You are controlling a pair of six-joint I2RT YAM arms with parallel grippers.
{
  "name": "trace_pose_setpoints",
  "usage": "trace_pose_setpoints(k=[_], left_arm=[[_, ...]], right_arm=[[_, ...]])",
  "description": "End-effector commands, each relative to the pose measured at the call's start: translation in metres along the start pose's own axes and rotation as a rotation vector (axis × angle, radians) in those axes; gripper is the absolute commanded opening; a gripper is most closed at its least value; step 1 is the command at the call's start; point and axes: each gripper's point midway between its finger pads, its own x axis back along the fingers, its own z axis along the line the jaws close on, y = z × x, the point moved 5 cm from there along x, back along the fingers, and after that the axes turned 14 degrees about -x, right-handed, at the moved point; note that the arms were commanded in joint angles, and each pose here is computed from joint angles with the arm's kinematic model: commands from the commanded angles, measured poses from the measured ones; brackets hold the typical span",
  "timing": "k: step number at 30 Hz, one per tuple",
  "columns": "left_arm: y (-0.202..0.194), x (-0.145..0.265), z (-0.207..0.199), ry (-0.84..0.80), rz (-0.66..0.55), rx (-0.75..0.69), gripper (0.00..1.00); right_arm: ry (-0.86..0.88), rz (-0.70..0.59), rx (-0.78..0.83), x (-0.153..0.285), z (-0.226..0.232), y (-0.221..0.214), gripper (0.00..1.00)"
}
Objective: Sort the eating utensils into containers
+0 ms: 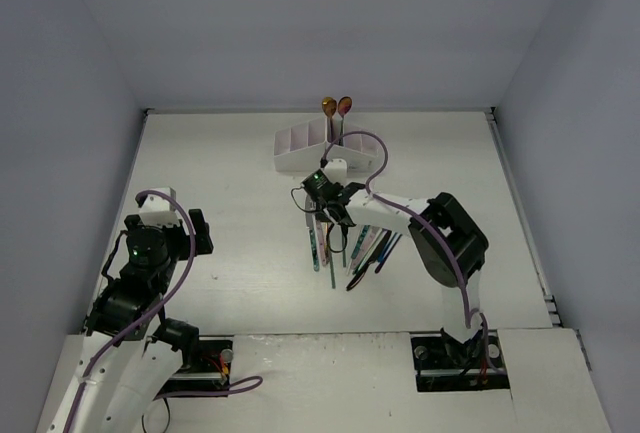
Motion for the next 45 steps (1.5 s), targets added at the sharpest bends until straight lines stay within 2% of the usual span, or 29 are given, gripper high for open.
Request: trace_pose_setpoints(k=[1, 7, 11, 17, 23, 29, 36, 41, 45], left_arm=[[0.014, -0.002, 0.0, 0.006, -0.054, 0.006, 0.9], [0.014, -0.002, 0.0, 0.006, -0.055, 0.006, 0.9], [0.014, -0.002, 0.0, 0.006, -0.055, 0.006, 0.9], [0.013, -0.003, 0.0, 0.007, -0.051, 0.005, 0.9], [0.014, -0.003, 0.0, 0.004, -0.05, 0.004, 0.89], [0.014, -0.004, 0.0, 0.006, -0.05, 0.003, 0.9], [0.015, -0.006, -0.002, -0.005, -0.043, 0.0, 0.89], [0.014, -0.007, -0.004, -0.013, -0.039, 0.004, 0.9], [0.013, -0.007, -0.004, -0.012, -0.032, 0.009, 0.9]], right_arm=[[0.129, -0.254, -0.081, 0.072, 0.033, 0.085, 0.0], [0.227, -0.481, -0.105, 0.127, 0.054, 0.163, 0.0], [0.289, -0.658, -0.118, 0.146, 0.054, 0.219, 0.0], [0.358, -0.917, -0.16, 0.148, 0.039, 0.292, 0.0], [0.38, -1.074, -0.109, 0.128, 0.045, 0.334, 0.0], [0.389, -1.089, -0.078, 0.081, 0.059, 0.355, 0.0], [0.383, -0.99, -0.071, 0.021, 0.059, 0.323, 0.0], [0.382, -0.937, -0.085, 0.009, 0.051, 0.298, 0.02], [0.391, -0.914, -0.078, 0.016, 0.05, 0.285, 0.11]])
